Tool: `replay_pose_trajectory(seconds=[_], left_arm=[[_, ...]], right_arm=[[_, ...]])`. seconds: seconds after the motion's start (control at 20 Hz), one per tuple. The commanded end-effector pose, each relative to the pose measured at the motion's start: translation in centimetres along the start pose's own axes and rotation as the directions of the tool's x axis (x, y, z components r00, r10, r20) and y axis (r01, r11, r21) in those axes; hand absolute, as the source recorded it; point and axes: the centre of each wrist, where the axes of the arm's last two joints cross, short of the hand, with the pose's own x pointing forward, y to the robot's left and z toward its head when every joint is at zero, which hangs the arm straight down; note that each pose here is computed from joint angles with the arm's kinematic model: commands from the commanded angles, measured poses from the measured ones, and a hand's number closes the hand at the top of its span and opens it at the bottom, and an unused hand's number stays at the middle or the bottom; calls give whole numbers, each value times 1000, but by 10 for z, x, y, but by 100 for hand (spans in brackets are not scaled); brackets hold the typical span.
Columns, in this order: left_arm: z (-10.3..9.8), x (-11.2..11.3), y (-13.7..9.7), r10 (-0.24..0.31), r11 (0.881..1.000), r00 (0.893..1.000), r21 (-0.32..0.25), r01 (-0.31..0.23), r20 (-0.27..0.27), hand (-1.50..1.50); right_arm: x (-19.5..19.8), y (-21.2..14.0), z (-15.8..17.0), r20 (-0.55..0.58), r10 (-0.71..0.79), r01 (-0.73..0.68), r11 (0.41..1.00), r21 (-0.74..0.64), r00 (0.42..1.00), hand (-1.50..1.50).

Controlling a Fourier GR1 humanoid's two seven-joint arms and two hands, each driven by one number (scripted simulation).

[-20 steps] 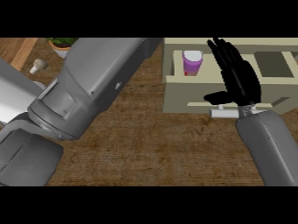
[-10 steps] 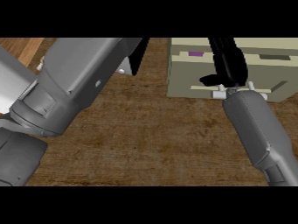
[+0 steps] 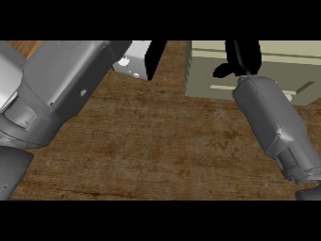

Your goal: Pick up the can, place it into the drawer and close the drawer

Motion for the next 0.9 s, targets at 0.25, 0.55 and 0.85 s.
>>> replay_pose_trajectory(seconds=[0.25,0.55,0.85], left_arm=[[4,-6,25,-5,1000,1000,-23,5,0,-150],[9,-9,40,11,1000,1000,-15,-11,-8,-150],[17,-14,53,6,1000,1000,-31,-6,3,-150]], right_arm=[[9,-24,-39,0,3,-3,997,-72,1000,-150],[22,-43,-59,20,-145,146,986,-79,989,-150],[24,-35,-55,30,-191,193,977,-93,981,-150]])
